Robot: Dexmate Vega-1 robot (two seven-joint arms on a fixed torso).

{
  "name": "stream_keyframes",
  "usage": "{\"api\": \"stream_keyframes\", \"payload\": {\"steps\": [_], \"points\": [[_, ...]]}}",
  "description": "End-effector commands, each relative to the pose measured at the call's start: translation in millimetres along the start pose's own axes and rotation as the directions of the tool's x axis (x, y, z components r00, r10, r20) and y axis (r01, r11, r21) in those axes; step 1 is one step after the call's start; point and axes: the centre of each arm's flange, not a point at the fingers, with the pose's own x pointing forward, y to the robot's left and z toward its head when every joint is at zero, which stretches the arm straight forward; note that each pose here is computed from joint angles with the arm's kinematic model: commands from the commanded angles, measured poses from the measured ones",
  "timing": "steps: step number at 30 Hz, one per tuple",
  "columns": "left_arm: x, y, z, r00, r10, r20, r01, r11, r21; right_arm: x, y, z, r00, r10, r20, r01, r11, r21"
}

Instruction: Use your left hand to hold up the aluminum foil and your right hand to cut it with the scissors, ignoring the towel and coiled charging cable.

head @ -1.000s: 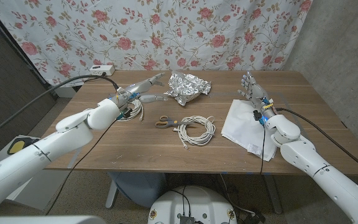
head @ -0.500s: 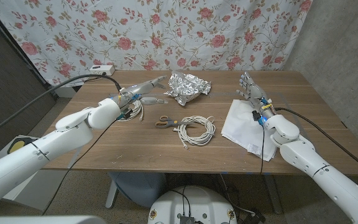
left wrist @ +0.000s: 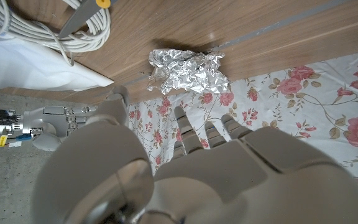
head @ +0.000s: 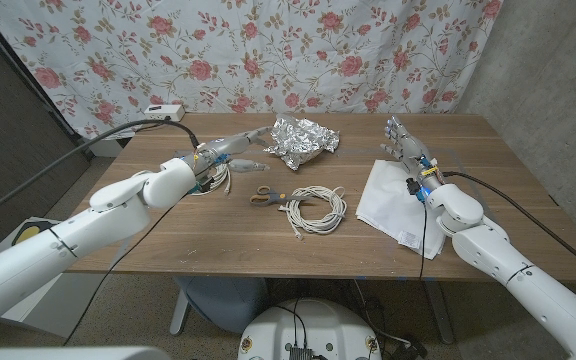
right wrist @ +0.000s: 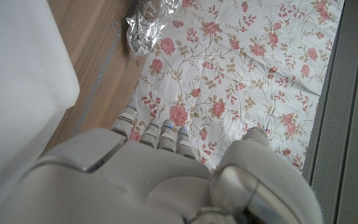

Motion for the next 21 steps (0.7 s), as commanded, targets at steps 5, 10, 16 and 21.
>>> {"api": "stream_keyframes", "payload": {"steps": [5,10,16,21], "points": [[0.1,-3.9,11.7,1.000,0.000,0.023,-0.002,0.996,0.090,-2.8,-4.9,-2.8,1.000,-0.010,-0.005,0.010,1.000,0.003],[0.3,-3.4,14.5,1.000,0.004,0.019,-0.007,0.993,0.118,-3.7,-5.7,-3.6,1.000,-0.012,-0.004,0.012,1.000,0.007],[1.1,-1.5,17.5,1.000,0.000,0.015,-0.002,0.989,0.150,-5.1,-6.4,-3.1,1.000,-0.016,-0.003,0.016,1.000,0.011],[1.1,-3.4,21.9,1.000,0.002,0.012,-0.004,0.979,0.204,-6.3,-7.8,-2.2,1.000,-0.020,-0.002,0.020,1.000,0.012]]}}
